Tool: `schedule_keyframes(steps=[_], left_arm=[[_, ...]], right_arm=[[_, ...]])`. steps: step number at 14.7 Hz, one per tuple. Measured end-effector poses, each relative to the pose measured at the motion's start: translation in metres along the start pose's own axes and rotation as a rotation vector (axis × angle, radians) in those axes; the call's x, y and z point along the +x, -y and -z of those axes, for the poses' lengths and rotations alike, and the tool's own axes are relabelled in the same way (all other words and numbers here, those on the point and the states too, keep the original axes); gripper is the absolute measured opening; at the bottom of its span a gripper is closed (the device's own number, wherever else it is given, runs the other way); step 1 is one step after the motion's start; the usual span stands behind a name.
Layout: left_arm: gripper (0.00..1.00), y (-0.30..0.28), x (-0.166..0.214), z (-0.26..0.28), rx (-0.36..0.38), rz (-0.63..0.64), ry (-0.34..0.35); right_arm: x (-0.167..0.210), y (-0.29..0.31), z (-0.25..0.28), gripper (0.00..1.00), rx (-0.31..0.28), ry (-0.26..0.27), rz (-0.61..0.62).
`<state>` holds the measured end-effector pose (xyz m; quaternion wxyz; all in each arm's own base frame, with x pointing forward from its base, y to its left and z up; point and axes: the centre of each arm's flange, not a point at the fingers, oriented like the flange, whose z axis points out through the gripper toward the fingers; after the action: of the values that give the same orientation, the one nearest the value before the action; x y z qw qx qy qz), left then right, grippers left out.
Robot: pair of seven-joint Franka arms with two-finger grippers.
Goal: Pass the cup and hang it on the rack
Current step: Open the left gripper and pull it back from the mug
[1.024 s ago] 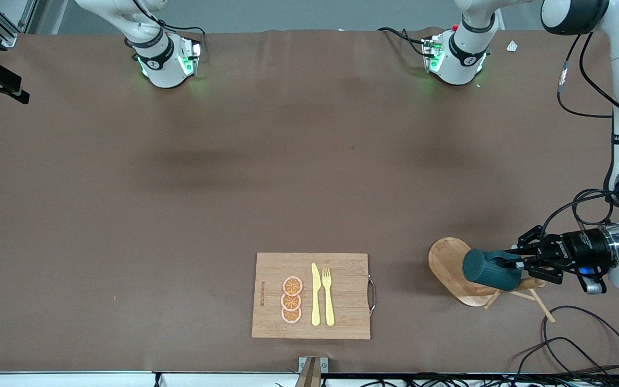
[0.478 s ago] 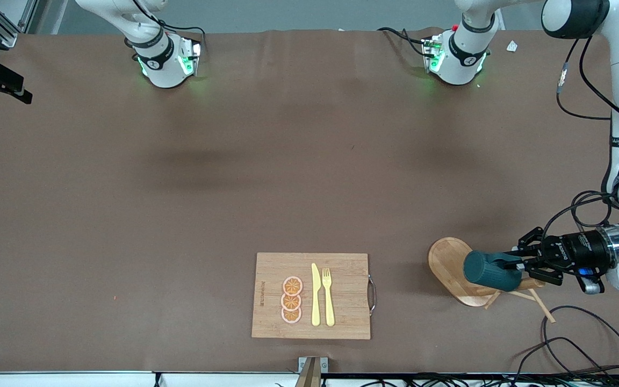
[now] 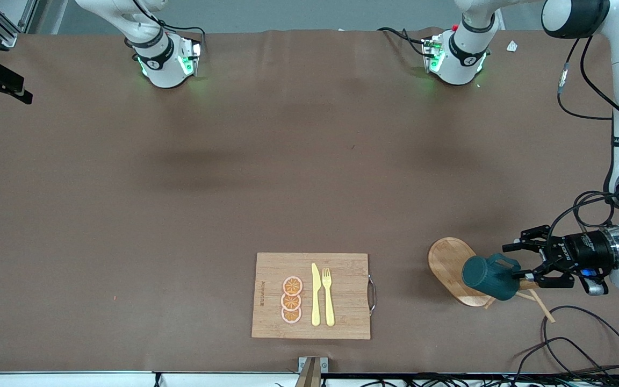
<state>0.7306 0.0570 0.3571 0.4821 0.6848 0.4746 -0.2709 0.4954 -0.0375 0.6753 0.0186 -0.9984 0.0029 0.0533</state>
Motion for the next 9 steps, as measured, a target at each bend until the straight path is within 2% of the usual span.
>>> schedule_keyframes(steps=[2, 5, 9], left_arm=[[1.0, -0.008, -0.022, 0.0, 0.051, -0.049, -0.045], [1.0, -0.021, -0.08, -0.011, 0.217, -0.175, -0.186], [1.0, -0.033, -0.179, -0.04, 0.419, -0.359, -0.354]], right_arm=[[0.0, -0.001, 0.0, 1.0, -0.005, 0.001, -0.001], [0.0, -0.001, 0.0, 1.0, -0.007, 0.001, -0.002], [0.0, -0.001, -0.001, 1.0, -0.007, 0.002, -0.002]])
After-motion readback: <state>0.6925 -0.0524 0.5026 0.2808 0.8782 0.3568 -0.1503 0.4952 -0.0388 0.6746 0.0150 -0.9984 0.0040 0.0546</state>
